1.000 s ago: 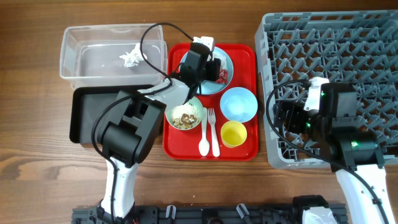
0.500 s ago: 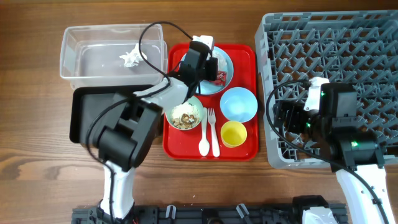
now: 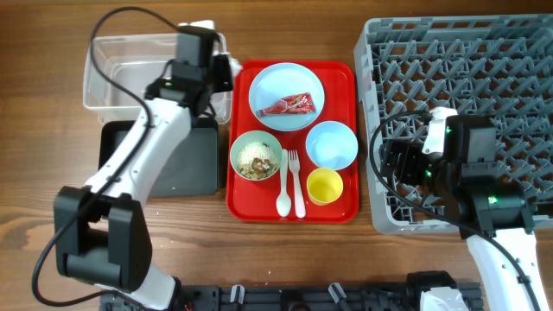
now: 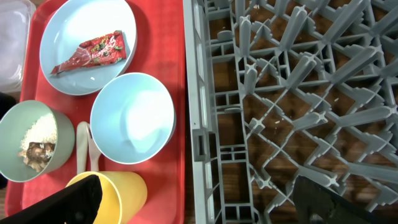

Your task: Sort waste into correct bins and load items into the dishwasher rack

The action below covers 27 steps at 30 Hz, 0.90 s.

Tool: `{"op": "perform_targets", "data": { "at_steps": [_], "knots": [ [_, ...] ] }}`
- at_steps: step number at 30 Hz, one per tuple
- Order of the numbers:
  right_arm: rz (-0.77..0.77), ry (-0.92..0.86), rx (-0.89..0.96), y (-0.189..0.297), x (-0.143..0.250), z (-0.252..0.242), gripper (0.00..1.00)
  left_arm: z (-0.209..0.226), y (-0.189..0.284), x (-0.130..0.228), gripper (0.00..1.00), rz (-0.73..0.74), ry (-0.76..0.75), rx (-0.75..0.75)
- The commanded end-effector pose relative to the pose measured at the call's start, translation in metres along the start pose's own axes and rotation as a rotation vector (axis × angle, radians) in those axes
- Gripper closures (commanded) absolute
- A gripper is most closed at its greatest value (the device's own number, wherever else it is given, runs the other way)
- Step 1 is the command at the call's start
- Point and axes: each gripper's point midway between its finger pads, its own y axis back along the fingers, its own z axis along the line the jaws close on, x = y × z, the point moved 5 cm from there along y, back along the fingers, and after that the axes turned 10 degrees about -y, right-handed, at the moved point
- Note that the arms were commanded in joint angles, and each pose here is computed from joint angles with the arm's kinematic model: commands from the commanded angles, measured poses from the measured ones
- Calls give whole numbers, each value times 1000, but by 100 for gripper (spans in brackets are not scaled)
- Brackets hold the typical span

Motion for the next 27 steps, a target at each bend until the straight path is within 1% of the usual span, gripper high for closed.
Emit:
{"op": "perform_targets", "data": {
  "at_steps": [1,2,3,4,5,6,9,11,14,15,22,25,27],
  "knots": [
    [-19,11,2,4,-6,1,0,36,-2,4,96,37,84,-69],
    [-19,11,2,4,-6,1,0,39,-1,6,91,44,88,-74],
    [-18,11,1,4,-6,1,0,42,-1,7,74,52,92,-79],
    [-19,11,1,4,-6,1,0,43,-1,8,32,58,93,-82],
    [-19,11,1,4,-6,1,0,43,-1,9,9,63,92,-83],
    [-18,11,1,4,-6,1,0,43,0,9,0,65,92,-83],
    [-14,11,3,4,-5,1,0,38,10,6,0,55,88,-60],
    [-11,10,4,4,-4,0,0,21,23,3,0,50,47,44],
    [-12,10,4,4,-5,0,0,-22,37,2,0,34,-139,290],
    [-12,10,4,4,-4,0,0,-35,38,5,0,32,-209,326],
    [-11,10,4,4,-4,0,0,-105,23,41,0,61,-596,455],
    [-11,8,4,4,-4,0,0,-129,10,58,0,69,-735,496],
    [-10,8,5,4,-4,0,0,-138,-3,67,0,76,-781,484]
  ]
}}
